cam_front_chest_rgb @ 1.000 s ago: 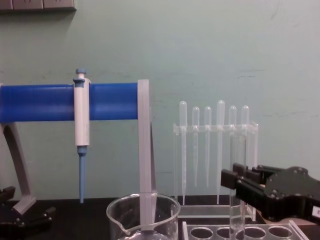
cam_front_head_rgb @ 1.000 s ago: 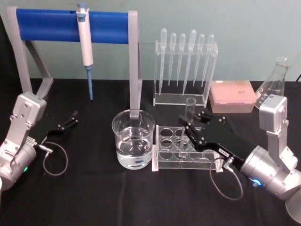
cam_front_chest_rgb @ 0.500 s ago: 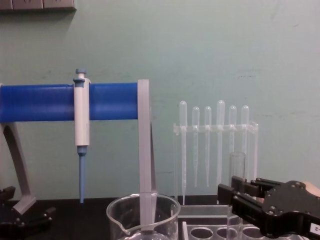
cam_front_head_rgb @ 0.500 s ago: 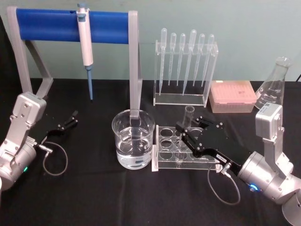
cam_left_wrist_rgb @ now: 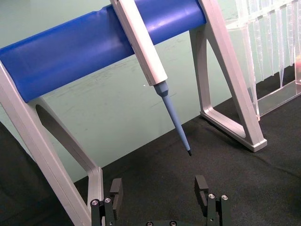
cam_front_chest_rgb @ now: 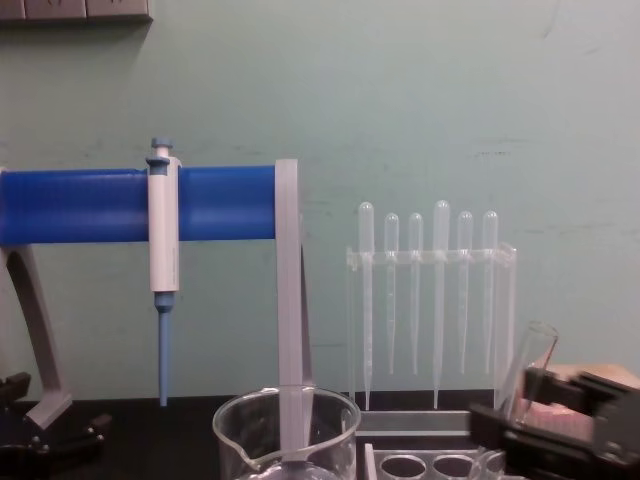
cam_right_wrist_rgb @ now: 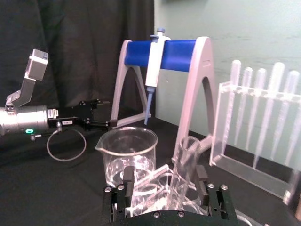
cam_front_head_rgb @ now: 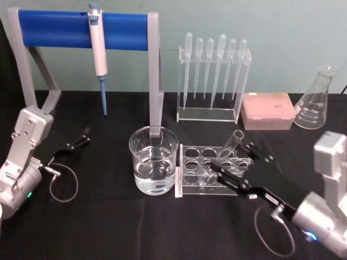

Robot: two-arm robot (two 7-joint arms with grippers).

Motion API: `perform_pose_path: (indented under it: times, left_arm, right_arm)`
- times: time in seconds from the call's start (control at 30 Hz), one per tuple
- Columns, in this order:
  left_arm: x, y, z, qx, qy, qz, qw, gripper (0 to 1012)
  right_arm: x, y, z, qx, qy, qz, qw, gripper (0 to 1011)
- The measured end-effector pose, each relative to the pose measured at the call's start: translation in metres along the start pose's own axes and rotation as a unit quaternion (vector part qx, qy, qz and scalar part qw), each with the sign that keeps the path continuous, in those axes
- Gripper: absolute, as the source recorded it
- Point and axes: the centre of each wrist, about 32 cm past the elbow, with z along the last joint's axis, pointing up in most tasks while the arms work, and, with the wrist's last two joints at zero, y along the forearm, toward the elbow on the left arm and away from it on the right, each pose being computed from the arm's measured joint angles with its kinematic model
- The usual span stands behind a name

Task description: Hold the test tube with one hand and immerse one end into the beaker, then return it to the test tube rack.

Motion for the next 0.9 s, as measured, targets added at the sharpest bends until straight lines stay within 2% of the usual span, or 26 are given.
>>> perform_pose_path:
  times: [0.03, 0.2, 0.3, 0.4, 0.47, 0.5, 0.67, 0.77, 0.8, 0.83, 0.87, 0.9]
  left_arm:
    - [0.0, 0.0, 0.0, 0.0, 0.0, 0.0, 1.0, 1000]
    - [0.0, 0.0, 0.0, 0.0, 0.0, 0.0, 1.0, 1000]
    - [0.0, 0.0, 0.0, 0.0, 0.0, 0.0, 1.0, 1000]
    - [0.0, 0.0, 0.0, 0.0, 0.0, 0.0, 1.0, 1000]
    - [0.0, 0.0, 0.0, 0.0, 0.0, 0.0, 1.0, 1000]
    - [0.0, 0.0, 0.0, 0.0, 0.0, 0.0, 1.0, 1000]
    - [0.0, 0.0, 0.0, 0.0, 0.0, 0.0, 1.0, 1000]
    - [0.0, 0.0, 0.0, 0.0, 0.0, 0.0, 1.0, 1000]
    - [0.0, 0.0, 0.0, 0.0, 0.0, 0.0, 1.0, 1000]
    - [0.0, 0.0, 0.0, 0.0, 0.0, 0.0, 1.0, 1000]
    - [0.0, 0.0, 0.0, 0.0, 0.0, 0.0, 1.0, 1000]
    - [0.0, 0.0, 0.0, 0.0, 0.0, 0.0, 1.0, 1000]
  right_arm:
    - [0.0, 0.0, 0.0, 0.0, 0.0, 0.0, 1.0, 818]
    - [-0.011, -0.03, 0.004, -0.009, 0.004, -0.024, 0.9997, 940]
    - [-0.014, -0.039, 0.005, -0.013, 0.003, -0.035, 0.9993, 1002]
    - [-0.014, -0.048, 0.005, -0.018, -0.003, -0.058, 0.9982, 1003]
    - [-0.012, -0.051, 0.005, -0.021, -0.008, -0.071, 0.9972, 1002]
    - [-0.006, -0.055, 0.003, -0.026, -0.013, -0.09, 0.9955, 1002]
    - [0.005, -0.06, -0.001, -0.035, -0.021, -0.127, 0.991, 1002]
    - [0.015, -0.06, -0.004, -0.041, -0.033, -0.16, 0.9857, 1003]
    - [0.019, -0.058, -0.006, -0.044, -0.042, -0.179, 0.982, 1002]
    - [0.02, -0.057, -0.007, -0.044, -0.047, -0.185, 0.9805, 1002]
    - [0.024, -0.052, -0.01, -0.049, -0.063, -0.205, 0.9756, 1003]
    - [0.025, -0.05, -0.011, -0.05, -0.068, -0.21, 0.9741, 1003]
